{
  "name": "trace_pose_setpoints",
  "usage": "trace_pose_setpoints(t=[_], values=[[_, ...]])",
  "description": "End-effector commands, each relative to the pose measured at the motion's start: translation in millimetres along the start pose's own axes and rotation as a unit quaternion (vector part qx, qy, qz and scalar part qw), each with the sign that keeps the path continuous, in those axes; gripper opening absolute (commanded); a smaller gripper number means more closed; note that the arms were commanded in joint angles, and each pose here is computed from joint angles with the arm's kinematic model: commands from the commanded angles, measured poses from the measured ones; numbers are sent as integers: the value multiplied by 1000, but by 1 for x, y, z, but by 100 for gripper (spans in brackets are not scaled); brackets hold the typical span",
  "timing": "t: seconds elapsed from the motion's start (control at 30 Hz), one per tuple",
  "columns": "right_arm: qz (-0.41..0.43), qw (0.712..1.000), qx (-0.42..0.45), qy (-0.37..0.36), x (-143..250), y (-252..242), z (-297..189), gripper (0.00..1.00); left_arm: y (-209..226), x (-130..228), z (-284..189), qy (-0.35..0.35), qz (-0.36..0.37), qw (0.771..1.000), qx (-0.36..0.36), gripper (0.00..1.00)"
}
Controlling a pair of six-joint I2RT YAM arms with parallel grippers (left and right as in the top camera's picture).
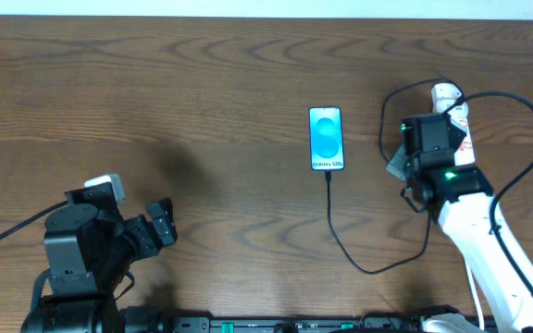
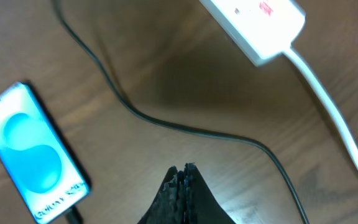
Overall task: Plug charger to phone and switch on socket
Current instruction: 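Move the right gripper over the power strip's orange switch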
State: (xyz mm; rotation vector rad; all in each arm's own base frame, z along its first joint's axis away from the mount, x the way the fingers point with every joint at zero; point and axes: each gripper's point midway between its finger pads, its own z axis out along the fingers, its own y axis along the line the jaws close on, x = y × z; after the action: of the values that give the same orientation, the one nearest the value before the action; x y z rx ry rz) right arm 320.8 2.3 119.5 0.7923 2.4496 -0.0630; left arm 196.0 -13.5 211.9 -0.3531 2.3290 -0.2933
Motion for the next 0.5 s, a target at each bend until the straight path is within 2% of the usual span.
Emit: trace_pose_setpoints(t=[0.0, 0.27, 0.37, 0.47], values=[[26, 998, -33, 45, -6, -9, -1, 1, 1, 3, -1, 7, 3, 1000, -1, 98], [161, 977, -72, 117, -32, -50, -23, 4, 1, 5, -2, 9, 2, 1000, -2, 98], [188, 968, -94, 139, -30, -53, -26, 1, 1, 5, -3, 5, 3, 1000, 0, 98], [193, 968, -76, 140, -28, -62, -25, 1, 0, 4, -8, -6, 5, 1000, 3, 98]])
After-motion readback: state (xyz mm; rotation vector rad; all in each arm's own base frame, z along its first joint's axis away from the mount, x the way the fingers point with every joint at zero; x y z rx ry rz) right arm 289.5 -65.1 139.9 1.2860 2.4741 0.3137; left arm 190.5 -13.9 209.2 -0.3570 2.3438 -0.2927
